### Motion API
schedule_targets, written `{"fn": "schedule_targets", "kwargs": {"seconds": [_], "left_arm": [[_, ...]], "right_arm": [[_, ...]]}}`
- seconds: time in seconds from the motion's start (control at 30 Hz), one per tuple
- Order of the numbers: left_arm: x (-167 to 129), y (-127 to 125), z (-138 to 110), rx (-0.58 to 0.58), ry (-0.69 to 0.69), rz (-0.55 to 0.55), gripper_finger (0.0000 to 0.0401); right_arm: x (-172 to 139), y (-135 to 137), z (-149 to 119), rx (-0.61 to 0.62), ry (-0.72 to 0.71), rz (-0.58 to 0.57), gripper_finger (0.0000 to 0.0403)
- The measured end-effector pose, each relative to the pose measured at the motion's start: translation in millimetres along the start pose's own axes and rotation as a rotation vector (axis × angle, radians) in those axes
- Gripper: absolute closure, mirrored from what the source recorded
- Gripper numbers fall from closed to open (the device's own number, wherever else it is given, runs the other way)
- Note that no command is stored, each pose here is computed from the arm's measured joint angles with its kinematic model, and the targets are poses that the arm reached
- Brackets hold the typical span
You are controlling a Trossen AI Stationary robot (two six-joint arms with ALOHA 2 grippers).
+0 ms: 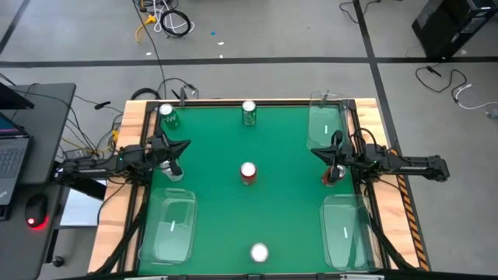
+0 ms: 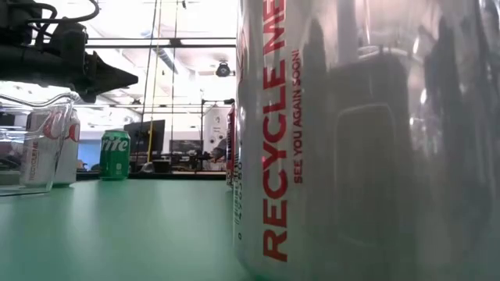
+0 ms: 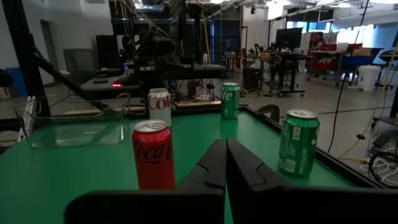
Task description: Sort soda cans
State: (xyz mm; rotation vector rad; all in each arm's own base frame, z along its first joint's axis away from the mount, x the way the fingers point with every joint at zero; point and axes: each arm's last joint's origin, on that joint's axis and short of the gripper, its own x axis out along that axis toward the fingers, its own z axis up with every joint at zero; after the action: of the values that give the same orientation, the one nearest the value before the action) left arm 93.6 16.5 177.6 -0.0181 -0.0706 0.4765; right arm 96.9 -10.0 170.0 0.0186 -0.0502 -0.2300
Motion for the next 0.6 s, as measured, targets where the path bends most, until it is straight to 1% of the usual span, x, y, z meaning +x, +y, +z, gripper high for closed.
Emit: {"fn": "schedule_targets", "kwargs": {"seconds": [0.53, 0.6], "left_arm": [[0.0, 0.0, 0.0, 0.000, 0.000, 0.000, 0.0389], [0.0, 0.1, 0.1, 0.015, -0.001, 0.004, 0.0389]], "right_arm": [[0.0, 0.0, -0.1, 0.000, 0.000, 0.000, 0.0401], [0.0, 0.0, 0.0, 0.000, 0.000, 0.000, 0.0401]]}}
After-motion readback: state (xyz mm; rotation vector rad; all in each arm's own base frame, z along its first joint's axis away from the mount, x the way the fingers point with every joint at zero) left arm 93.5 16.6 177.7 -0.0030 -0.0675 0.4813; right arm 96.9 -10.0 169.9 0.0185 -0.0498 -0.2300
